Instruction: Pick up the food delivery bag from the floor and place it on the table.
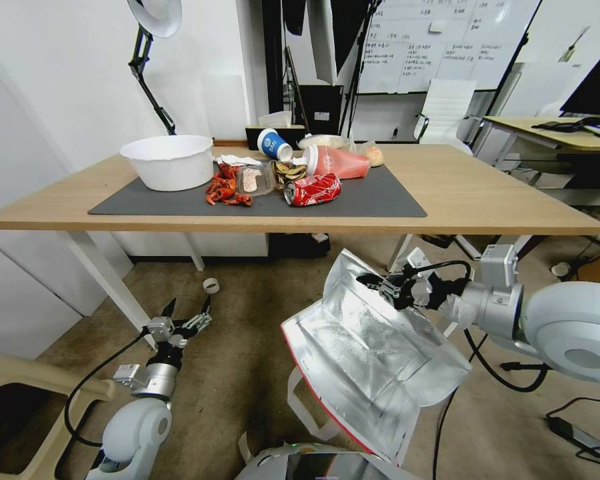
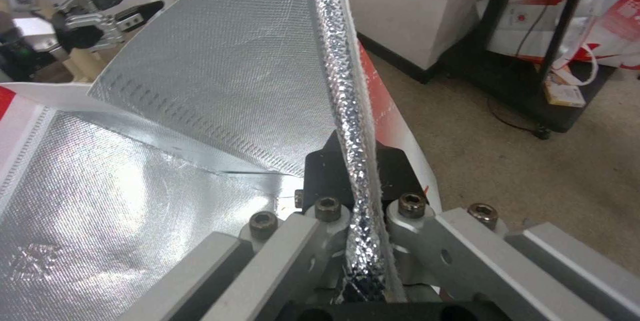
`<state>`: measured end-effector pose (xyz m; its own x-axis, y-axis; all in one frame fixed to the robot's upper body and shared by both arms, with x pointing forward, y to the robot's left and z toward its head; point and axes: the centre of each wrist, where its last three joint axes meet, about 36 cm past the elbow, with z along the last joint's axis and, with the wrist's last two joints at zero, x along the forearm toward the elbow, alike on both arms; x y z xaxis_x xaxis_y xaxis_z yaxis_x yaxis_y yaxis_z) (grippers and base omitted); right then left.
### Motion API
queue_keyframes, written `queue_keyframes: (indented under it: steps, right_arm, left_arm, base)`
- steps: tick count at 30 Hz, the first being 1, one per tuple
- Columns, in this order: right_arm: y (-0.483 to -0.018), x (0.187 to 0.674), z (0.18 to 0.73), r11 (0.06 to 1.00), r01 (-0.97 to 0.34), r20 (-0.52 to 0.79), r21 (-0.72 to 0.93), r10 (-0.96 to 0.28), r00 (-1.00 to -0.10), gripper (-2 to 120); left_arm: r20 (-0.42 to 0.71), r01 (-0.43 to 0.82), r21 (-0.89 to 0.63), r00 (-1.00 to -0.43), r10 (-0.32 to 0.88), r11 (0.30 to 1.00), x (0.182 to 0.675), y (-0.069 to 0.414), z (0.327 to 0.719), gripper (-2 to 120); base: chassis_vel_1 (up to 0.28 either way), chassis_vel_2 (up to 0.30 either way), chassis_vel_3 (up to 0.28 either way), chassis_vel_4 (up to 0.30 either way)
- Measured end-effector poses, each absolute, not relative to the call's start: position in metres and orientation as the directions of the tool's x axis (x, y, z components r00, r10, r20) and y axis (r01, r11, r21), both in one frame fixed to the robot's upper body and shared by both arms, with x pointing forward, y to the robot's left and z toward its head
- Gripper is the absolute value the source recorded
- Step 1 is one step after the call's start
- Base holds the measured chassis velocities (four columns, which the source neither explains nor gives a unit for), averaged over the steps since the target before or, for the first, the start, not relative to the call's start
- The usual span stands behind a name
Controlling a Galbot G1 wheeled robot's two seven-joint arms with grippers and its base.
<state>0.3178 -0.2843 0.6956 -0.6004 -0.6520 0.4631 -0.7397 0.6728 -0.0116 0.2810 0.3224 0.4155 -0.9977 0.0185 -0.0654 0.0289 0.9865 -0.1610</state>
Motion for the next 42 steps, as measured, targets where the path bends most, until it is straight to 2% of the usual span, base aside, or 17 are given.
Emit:
queue_keyframes:
  steps: [6,42]
  right_arm:
    - [-0.2834,0.3181,0.6979,0.637,-0.771,0.454,-0.004,-0.686,-0.569,0]
    - [-0.2832,0.3182,0.7008,0.57,-0.821,0.414,0.022,-0.753,-0.511,0]
  left_arm:
    - [-0.061,0.034,-0.161,-0.998,0.025,0.986,0.2836,0.3221,0.4176,100]
    - [-0.042,0.025,-0.179,-0.999,0.018,0.984,0.2821,0.3219,0.4187,100]
  base:
    - [0.0,0.0,0.0,0.0]
    - [0.0,0.0,0.0,0.0]
